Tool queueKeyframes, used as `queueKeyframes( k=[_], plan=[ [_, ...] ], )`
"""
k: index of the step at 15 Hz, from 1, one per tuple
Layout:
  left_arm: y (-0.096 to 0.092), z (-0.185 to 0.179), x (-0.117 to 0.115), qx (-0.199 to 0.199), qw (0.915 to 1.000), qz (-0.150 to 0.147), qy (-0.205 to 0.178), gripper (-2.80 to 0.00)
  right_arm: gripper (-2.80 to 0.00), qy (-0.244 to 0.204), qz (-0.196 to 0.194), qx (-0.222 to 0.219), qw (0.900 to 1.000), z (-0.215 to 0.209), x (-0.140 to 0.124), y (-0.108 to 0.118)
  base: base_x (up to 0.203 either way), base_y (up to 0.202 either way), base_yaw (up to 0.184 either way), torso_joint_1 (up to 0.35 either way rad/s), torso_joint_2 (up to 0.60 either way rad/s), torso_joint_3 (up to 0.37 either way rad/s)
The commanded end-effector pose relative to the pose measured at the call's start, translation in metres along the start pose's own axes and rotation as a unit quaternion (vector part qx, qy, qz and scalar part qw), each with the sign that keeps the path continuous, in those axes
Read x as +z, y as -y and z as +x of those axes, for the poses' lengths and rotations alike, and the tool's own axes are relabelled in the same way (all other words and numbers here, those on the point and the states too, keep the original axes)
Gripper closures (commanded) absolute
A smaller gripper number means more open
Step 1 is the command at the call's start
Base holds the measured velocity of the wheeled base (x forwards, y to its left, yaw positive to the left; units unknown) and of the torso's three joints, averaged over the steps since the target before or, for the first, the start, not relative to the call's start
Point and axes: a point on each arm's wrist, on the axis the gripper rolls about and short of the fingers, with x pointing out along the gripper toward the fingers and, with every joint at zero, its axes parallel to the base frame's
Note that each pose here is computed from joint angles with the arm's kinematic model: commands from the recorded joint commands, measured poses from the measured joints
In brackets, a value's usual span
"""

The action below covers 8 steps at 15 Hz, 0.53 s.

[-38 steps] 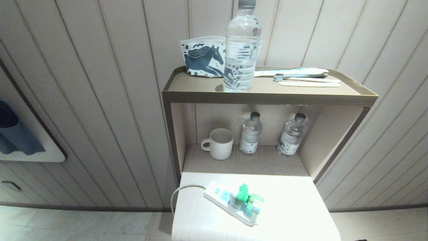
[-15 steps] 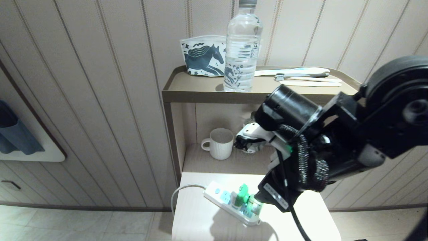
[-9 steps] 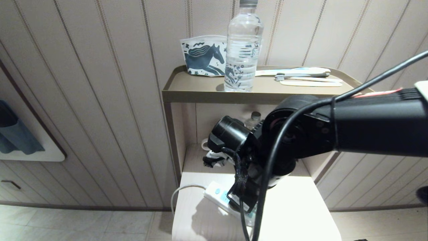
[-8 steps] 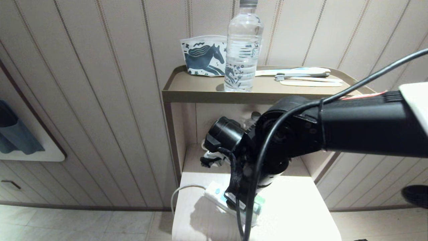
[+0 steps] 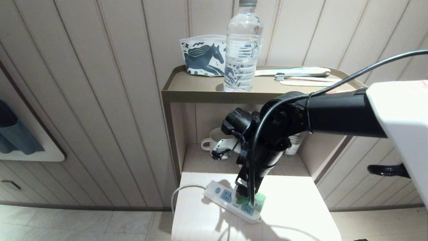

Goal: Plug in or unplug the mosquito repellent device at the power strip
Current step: Hold the socket with your left hand and unplug it with your right hand

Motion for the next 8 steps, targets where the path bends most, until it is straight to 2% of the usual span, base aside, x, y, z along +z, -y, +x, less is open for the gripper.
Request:
queueKeyframes(
  k=[1, 8],
  plan=[
    [0.0, 0.0, 0.0, 0.0, 1.0, 0.0, 0.0, 0.0, -2.8, -0.006, -0.003, 0.024, 1.0, 0.012, 0.003, 0.0, 0.0, 0.0, 0.0, 0.0, 0.0, 0.0],
    [0.0, 0.0, 0.0, 0.0, 1.0, 0.0, 0.0, 0.0, -2.8, -0.018, -0.016, 0.049, 0.998, 0.028, 0.004, -0.004, 0.0, 0.0, 0.0, 0.0, 0.0, 0.0]
  ],
)
